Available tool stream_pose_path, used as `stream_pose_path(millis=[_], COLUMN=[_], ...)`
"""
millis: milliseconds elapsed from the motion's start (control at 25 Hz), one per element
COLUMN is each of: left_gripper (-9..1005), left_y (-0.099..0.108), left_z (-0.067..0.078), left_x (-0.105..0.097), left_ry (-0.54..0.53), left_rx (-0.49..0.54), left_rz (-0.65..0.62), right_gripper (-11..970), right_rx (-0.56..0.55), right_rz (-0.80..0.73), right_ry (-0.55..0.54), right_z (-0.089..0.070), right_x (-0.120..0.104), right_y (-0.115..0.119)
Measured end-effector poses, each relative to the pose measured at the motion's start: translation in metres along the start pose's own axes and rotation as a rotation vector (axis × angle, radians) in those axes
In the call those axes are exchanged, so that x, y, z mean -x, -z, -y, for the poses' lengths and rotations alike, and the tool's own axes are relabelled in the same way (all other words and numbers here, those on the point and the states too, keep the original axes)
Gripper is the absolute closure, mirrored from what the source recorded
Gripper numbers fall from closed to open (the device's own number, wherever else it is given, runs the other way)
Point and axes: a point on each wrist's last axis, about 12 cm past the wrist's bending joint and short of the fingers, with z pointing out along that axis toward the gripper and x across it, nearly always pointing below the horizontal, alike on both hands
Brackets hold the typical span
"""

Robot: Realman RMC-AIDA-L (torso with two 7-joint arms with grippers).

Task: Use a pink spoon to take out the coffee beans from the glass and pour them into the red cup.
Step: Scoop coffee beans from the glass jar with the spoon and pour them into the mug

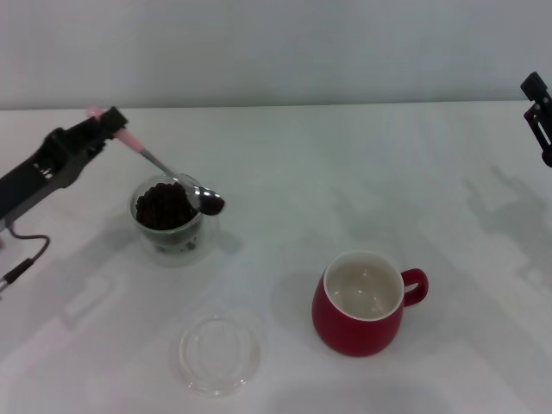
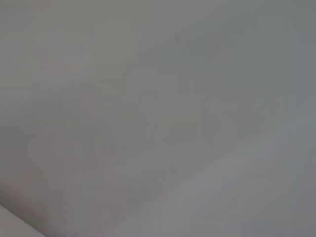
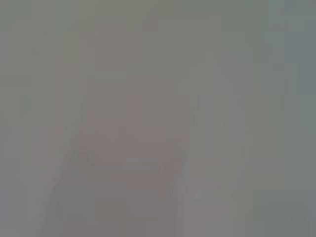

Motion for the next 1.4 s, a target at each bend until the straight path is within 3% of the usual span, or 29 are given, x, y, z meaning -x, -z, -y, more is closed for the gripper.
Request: stream_pose_path(millis=[160, 600, 880, 1400], left_gripper=[872, 872, 871, 871], left_y=[-0.023, -0.065, -0.093, -0.125], left_z=[0.014, 0.034, 0.043, 0.059], left_x=[-0.002, -0.013, -0.021, -0.028], left_ry=[0.012, 0.022, -0.027, -0.163], left_rx=[-0.078, -0.131, -0.121, -0.149], left_rz=[-0.116, -0.292, -0.386, -0.487], right_gripper=[443, 443, 443, 443], right_rx=[0.001, 0.004, 0.007, 0.011], right_rz=[0.004, 0.006, 0.001, -0.007], right_ry=[0.002, -0.006, -0.011, -0.014], right_z=[0.0, -0.001, -0.002, -0.003], right_x=[0.0, 0.001, 0.0, -0.002], right_y=[-0.002, -0.001, 0.0, 0.0])
